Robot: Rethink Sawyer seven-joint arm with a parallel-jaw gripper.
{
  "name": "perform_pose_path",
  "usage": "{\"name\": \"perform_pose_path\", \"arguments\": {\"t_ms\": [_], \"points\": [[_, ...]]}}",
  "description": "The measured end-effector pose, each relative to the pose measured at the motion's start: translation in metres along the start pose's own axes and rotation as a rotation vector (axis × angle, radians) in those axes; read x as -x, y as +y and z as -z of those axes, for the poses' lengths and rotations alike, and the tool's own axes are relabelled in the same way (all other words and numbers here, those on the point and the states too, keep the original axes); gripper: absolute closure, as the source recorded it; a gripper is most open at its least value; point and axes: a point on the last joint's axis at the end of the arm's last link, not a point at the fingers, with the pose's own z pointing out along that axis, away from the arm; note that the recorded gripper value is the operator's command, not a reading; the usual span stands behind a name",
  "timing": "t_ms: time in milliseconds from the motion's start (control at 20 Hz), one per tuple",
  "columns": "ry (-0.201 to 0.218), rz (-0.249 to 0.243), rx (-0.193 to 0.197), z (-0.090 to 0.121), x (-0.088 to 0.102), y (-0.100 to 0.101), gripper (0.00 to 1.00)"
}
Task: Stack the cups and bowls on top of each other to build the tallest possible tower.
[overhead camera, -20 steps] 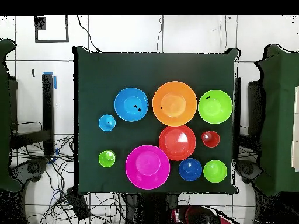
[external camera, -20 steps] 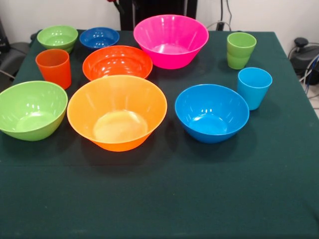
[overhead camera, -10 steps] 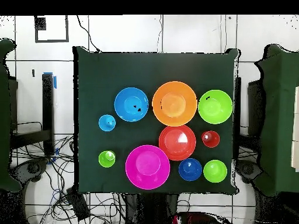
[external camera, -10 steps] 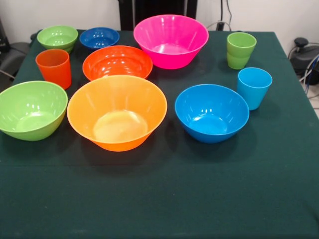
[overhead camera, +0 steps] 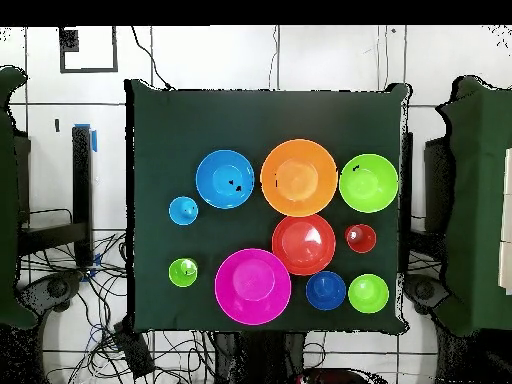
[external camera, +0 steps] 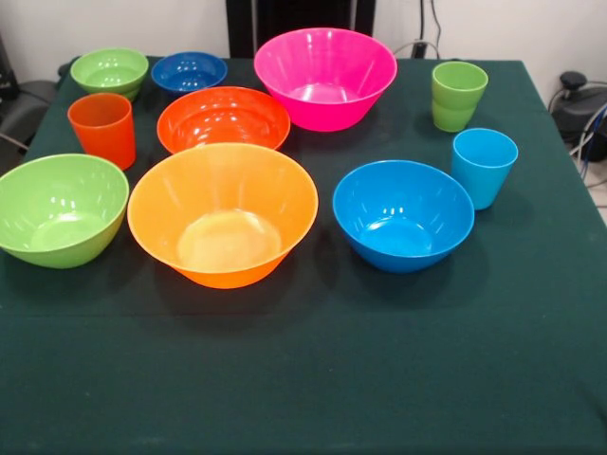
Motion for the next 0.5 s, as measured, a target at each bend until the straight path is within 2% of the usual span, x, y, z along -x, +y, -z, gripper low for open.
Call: {"name": "perform_pose_path", "arguments": {"t_ms": [50, 150, 200, 300, 400, 500], "points": [[-0.014, -0.003, -0.027, -0.006, 0.003, -0.001, 0.00], [-0.030, -0.007, -0.052, -0.011, 0.006, -0.003, 0.00], [-0.064, -0.016, -0.096, -0.017, 0.011, -0.005, 0.00], [-0.118, -0.034, -0.152, -0.026, 0.017, -0.007, 0.00], [-0.177, -0.060, -0.195, -0.031, 0.021, -0.007, 0.00], [-0.228, -0.090, -0.221, -0.035, 0.025, -0.007, 0.00]]}}
